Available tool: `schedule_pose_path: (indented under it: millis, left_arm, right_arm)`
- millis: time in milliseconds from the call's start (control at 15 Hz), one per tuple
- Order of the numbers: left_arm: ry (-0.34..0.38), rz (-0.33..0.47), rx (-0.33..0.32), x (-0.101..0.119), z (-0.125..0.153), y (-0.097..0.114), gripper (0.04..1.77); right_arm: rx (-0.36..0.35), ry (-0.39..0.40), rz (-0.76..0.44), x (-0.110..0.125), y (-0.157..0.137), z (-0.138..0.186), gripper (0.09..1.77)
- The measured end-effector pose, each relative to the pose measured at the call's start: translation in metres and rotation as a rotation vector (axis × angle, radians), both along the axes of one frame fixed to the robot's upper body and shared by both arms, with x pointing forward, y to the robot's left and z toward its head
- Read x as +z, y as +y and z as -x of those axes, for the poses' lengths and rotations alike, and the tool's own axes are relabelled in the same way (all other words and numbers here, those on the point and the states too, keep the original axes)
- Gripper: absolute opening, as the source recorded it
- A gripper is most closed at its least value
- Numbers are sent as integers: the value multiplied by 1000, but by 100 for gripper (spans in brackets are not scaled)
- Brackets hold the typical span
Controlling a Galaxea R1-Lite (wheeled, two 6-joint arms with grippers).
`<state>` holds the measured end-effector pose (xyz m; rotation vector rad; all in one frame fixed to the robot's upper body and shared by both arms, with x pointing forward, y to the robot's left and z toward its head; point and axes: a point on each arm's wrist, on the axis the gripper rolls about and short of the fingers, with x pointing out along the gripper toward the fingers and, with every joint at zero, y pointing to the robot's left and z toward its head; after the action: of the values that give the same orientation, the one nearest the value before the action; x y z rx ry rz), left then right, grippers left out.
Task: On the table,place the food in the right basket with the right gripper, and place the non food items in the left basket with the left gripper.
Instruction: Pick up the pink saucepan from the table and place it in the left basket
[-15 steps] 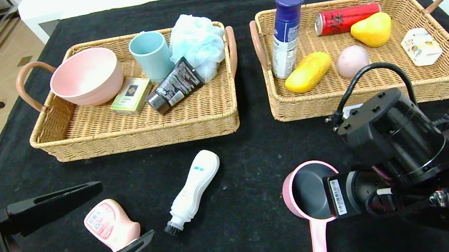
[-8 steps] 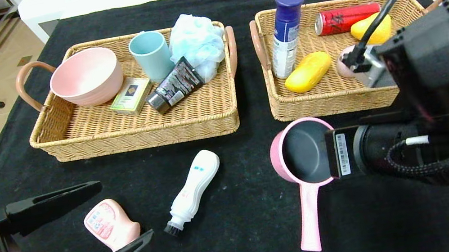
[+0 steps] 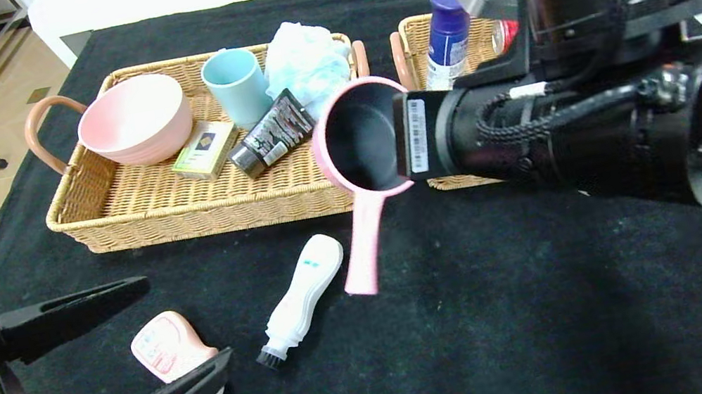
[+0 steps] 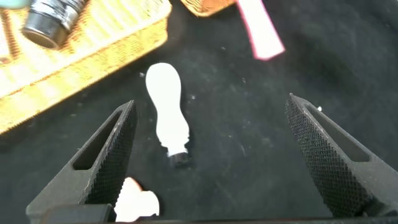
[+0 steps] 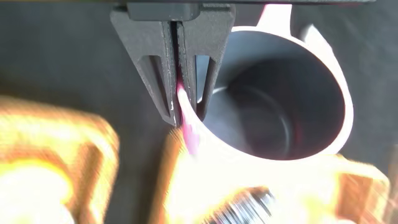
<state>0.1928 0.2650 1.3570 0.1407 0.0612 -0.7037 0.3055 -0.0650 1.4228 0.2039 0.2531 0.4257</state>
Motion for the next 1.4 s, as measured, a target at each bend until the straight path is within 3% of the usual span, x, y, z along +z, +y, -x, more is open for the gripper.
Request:
schedule_pose_path:
  millis: [333, 733, 1400]
  left_arm:
    - [-42, 32, 2, 10, 7, 5, 172]
    - [-51, 36, -14, 11, 9, 5, 172]
    - [-37, 24, -20, 7, 8, 4, 172]
  right_arm:
    - [10, -67, -61, -3, 35, -22, 16]
    - [-72, -146, -113, -22, 61, -47, 16]
    - [-100, -162, -107, -37, 67, -63, 16]
